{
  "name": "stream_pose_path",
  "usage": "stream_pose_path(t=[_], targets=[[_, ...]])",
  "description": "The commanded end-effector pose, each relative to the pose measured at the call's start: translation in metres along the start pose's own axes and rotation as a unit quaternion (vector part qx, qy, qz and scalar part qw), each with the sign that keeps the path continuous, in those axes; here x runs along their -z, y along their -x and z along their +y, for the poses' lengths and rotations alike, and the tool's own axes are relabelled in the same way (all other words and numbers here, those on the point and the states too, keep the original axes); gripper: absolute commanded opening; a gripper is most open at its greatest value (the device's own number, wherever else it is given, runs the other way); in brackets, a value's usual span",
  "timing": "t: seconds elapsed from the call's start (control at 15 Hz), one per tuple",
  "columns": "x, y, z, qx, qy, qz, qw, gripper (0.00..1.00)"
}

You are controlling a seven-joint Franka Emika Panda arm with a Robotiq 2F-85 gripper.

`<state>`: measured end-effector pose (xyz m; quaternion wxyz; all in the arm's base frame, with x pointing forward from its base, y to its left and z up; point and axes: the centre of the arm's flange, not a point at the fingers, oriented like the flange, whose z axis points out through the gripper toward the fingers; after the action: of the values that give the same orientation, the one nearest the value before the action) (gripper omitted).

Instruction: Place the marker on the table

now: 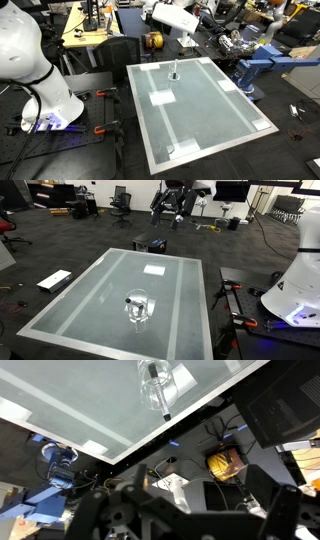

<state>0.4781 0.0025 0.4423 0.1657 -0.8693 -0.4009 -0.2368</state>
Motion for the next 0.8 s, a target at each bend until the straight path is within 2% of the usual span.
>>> stream_pose_path(t=[0.0, 0.47, 0.67, 0.73], targets=[[-0.026, -0.003, 0.026, 0.045, -0.037, 0.005, 0.9983, 1.00], [-0.081, -0.007, 0.045, 0.109, -0.072, -0.033, 0.9909, 1.00], [-0.102, -0.013, 0.047, 0.118, -0.083, -0.043, 0.9886, 1.00], [-0.095, -0.003, 0.035, 0.105, -0.069, -0.041, 0.9913, 1.00]])
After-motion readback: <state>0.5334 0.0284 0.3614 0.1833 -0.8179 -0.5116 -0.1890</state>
